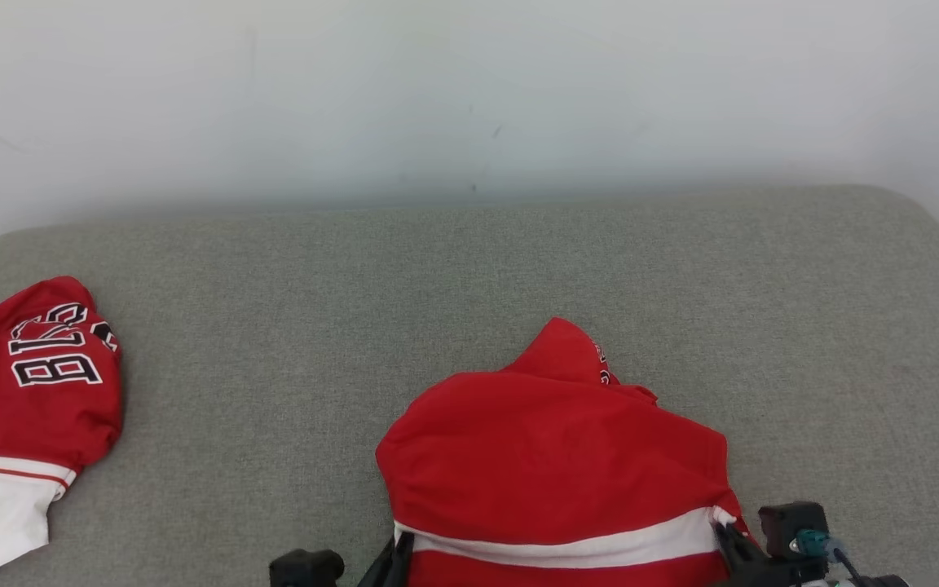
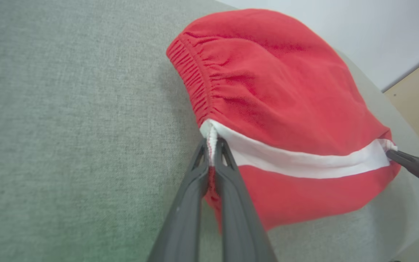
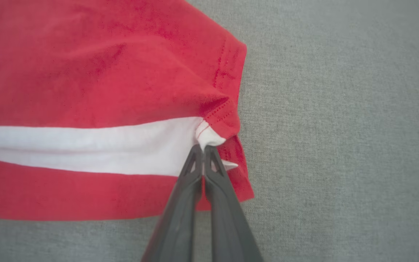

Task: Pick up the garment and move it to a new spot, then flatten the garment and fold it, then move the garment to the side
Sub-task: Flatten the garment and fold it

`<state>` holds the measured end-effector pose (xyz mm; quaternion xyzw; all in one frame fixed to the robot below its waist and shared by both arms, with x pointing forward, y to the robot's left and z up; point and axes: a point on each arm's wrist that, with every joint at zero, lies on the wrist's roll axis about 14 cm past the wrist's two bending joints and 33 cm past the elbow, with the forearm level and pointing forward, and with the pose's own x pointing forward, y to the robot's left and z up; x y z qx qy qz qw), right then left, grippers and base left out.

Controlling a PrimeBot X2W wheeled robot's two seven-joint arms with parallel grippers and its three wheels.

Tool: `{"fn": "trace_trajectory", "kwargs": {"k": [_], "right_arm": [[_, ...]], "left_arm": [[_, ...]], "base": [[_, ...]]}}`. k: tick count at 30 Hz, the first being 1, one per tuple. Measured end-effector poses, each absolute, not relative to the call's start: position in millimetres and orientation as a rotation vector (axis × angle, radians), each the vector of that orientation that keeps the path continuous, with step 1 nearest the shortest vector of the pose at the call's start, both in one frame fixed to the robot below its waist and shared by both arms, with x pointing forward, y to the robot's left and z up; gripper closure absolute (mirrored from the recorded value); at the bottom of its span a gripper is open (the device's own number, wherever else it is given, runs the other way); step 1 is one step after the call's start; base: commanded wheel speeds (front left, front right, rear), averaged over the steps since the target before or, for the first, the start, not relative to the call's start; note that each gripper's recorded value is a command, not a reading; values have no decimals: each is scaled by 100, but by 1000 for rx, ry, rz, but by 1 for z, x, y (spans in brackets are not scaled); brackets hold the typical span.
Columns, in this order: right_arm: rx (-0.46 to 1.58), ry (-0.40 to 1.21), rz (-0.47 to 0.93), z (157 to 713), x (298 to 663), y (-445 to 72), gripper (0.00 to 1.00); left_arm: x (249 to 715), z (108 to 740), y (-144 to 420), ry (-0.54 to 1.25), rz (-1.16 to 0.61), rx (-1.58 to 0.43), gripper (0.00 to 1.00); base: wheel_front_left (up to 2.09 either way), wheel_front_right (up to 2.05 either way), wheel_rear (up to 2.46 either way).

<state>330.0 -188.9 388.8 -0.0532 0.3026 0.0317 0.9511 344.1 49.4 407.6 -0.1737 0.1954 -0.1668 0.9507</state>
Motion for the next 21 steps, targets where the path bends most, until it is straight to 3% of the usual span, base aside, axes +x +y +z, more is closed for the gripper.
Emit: {"fn": "trace_trajectory", "kwargs": {"k": [7, 15, 21], "right_arm": [[99, 275, 122, 485, 376, -166, 100], [130, 22, 235, 594, 452, -158, 100], [107, -157, 211, 662, 527, -165, 100]], "left_arm": [[386, 491, 48, 147, -376, -561, 100], [461, 573, 52, 69, -445, -650, 100], [549, 619, 100, 30, -287, -757, 100]], "base": [[0, 0, 0], [0, 0, 0], [0, 0, 0]]}}
